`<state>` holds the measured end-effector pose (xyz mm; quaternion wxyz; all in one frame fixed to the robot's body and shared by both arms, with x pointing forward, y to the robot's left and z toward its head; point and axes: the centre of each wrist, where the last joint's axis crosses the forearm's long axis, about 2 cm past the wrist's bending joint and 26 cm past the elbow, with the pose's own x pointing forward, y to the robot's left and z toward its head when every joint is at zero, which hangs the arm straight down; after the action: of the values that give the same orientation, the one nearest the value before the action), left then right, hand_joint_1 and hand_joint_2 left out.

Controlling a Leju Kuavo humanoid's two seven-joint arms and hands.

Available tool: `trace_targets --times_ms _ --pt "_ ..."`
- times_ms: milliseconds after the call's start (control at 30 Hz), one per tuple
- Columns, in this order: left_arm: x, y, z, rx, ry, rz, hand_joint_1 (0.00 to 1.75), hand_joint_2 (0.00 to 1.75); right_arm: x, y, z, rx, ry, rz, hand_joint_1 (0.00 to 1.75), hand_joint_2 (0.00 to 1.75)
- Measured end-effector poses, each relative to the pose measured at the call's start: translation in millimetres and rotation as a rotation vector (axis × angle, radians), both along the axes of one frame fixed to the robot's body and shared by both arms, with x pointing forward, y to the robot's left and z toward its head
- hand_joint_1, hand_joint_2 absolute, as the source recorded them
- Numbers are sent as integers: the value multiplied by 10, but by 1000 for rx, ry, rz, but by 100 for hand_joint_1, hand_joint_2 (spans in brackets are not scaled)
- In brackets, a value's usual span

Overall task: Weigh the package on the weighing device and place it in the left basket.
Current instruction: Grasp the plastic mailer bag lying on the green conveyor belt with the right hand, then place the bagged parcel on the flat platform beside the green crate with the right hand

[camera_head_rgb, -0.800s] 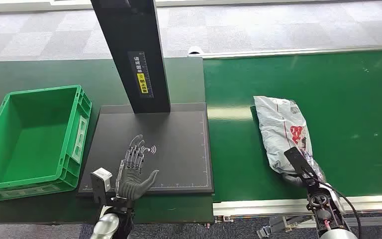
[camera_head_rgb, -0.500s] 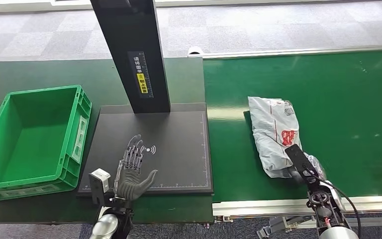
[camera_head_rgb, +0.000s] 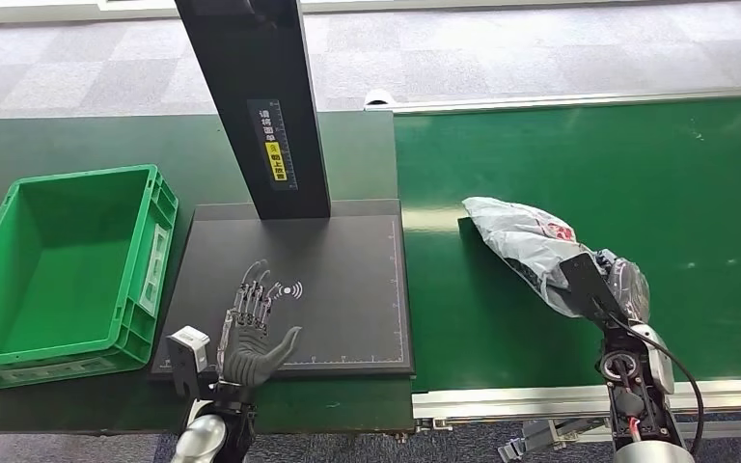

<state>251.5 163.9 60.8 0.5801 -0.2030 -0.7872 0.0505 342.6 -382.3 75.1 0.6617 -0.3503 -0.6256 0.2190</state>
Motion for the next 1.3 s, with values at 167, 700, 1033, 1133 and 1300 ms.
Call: trace_targets --times_ms 167,700,1033,1133,1300 --pt "12 28 40 -4 -8 10 0 175 42 294 328 -29 -150 73 175 175" --pt "11 69 60 -3 -14 24 0 175 2 490 536 -37 -289 142 175 175" --pt "133 157 206 26 -62 48 0 175 -87 1581 871 98 -340 451 175 175" --pt "210 271 273 28 -78 123 0 175 -77 1997 822 173 -282 587 175 175" --pt "257 493 343 27 -96 232 0 175 -146 2630 641 242 -175 753 175 175"
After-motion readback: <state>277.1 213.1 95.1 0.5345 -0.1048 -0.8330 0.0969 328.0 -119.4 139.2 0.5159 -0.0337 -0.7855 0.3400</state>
